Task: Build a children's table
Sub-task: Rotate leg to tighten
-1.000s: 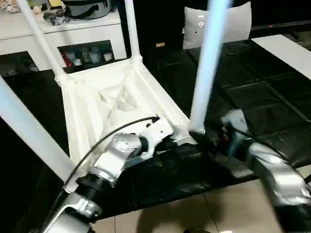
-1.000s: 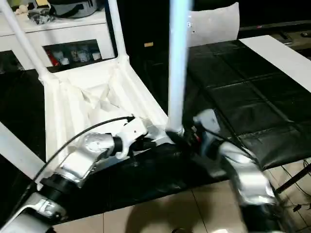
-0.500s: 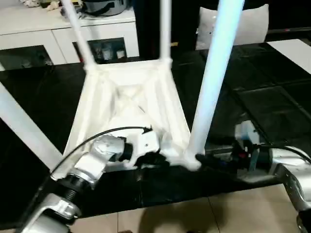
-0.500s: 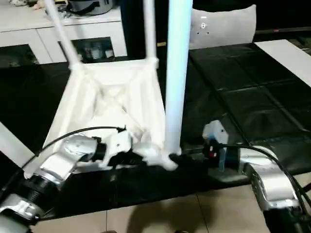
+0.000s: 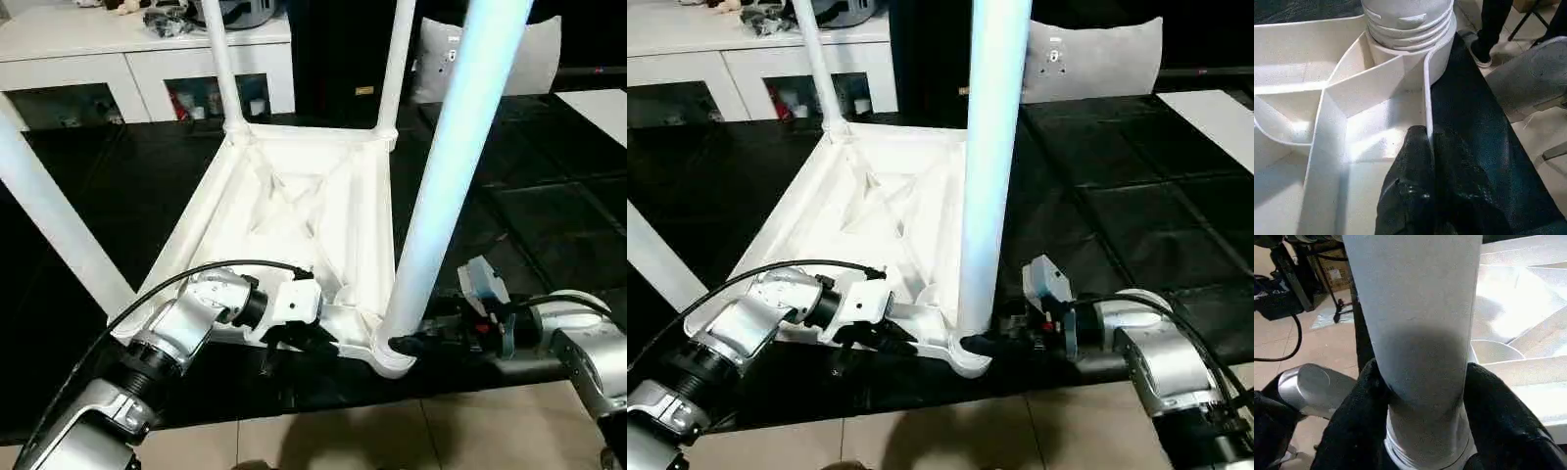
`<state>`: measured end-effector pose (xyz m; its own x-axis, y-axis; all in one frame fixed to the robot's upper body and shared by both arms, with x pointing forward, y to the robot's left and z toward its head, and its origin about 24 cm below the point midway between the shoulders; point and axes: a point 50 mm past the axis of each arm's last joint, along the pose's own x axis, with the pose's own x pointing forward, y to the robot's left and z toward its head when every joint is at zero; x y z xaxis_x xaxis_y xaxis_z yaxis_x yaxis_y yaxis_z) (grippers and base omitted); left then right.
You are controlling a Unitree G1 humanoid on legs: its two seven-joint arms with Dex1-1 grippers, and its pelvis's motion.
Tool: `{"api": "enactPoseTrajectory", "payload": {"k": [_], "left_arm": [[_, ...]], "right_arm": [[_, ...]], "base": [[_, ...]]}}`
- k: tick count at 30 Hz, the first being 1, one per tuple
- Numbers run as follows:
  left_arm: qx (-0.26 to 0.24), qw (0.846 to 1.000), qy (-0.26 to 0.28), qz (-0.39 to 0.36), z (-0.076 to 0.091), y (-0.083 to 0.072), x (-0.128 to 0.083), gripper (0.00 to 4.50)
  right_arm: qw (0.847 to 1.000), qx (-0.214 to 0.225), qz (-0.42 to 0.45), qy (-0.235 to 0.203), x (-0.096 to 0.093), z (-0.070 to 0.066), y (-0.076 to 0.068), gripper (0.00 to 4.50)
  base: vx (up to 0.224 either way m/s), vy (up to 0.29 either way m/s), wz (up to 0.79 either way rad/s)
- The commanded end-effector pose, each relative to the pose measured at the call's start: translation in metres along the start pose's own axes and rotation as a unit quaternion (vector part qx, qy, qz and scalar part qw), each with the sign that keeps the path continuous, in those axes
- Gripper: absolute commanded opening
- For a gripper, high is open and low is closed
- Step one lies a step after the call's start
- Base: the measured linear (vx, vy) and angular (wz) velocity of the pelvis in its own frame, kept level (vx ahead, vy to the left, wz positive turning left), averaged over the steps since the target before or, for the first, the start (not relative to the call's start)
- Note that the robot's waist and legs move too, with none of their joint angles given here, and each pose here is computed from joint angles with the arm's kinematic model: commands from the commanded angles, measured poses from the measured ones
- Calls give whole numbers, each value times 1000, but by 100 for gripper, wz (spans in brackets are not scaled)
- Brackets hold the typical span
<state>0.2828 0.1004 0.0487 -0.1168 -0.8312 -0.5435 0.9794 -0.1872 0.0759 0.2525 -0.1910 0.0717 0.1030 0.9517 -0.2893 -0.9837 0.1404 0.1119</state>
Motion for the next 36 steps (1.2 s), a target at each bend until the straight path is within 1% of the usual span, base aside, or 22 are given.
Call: {"api": "enactPoseTrajectory", "payload": {"k": [1,3,6,8,9,10,11,15,16,17,18,19,20,21,22,23,24,26,28,31,32,36], "left_arm": [[21,999,1,-29,8,0,5,0],[16,1000,-1,-22,8,0,5,0],[-16,1000,-23,7,8,0,6,0],[-29,999,-32,23,9,0,6,0],[-33,998,-35,36,9,0,7,0],[-48,996,-40,66,9,1,9,0],[-60,993,-45,88,11,3,10,0],[-84,985,-49,141,14,10,14,0],[-96,980,-52,167,18,15,16,0],[-114,971,-58,201,23,20,20,0],[-115,971,-59,202,23,20,20,0],[-125,964,-62,226,27,25,24,0],[-125,964,-62,226,27,25,24,0],[-137,956,-67,252,33,30,30,0],[-137,956,-67,252,33,30,30,0],[-139,953,-71,261,36,32,33,0],[-140,951,-74,265,38,33,35,0],[-137,951,-74,266,41,34,37,0],[-136,951,-70,269,40,34,37,0],[-117,954,-73,266,35,35,29,0],[-113,955,-77,264,35,34,27,0],[-90,967,-65,230,24,30,18,0]], "right_arm": [[1000,1,12,-10,1,4,-1,194],[1000,6,17,-16,2,4,2,193],[999,20,17,-33,7,3,8,193],[999,30,-12,-35,13,3,6,193],[998,40,-43,-31,17,2,2,193],[993,57,-105,-23,23,-1,-6,193],[987,66,-142,-20,28,-2,-11,193],[972,90,-217,-14,39,-4,-21,192],[963,102,-249,-12,45,-4,-26,192],[947,121,-296,-9,53,-4,-33,192],[947,122,-298,-9,54,-4,-33,192],[933,143,-330,-14,60,-4,-38,192],[933,143,-330,-14,60,-4,-38,192],[926,145,-346,-31,68,-1,-41,192],[926,145,-346,-31,68,-1,-41,192],[923,142,-354,-40,71,1,-42,247],[922,139,-359,-47,72,3,-43,261],[925,135,-351,-59,73,7,-41,267],[929,123,-345,-61,70,9,-39,296],[940,92,-321,-67,52,8,-34,327],[942,87,-317,-67,49,8,-33,327],[959,47,-273,-53,25,8,-26,370]], "base": [[0,0,0],[0,0,0],[0,0,0],[0,0,0],[0,0,0],[0,0,0],[0,0,0],[0,0,0],[0,0,0],[0,0,0],[0,0,0],[0,0,0],[0,0,0],[0,0,0],[0,0,0],[0,0,0],[0,0,0],[0,0,0],[0,0,0],[0,0,0],[0,0,0],[0,0,0]]}}
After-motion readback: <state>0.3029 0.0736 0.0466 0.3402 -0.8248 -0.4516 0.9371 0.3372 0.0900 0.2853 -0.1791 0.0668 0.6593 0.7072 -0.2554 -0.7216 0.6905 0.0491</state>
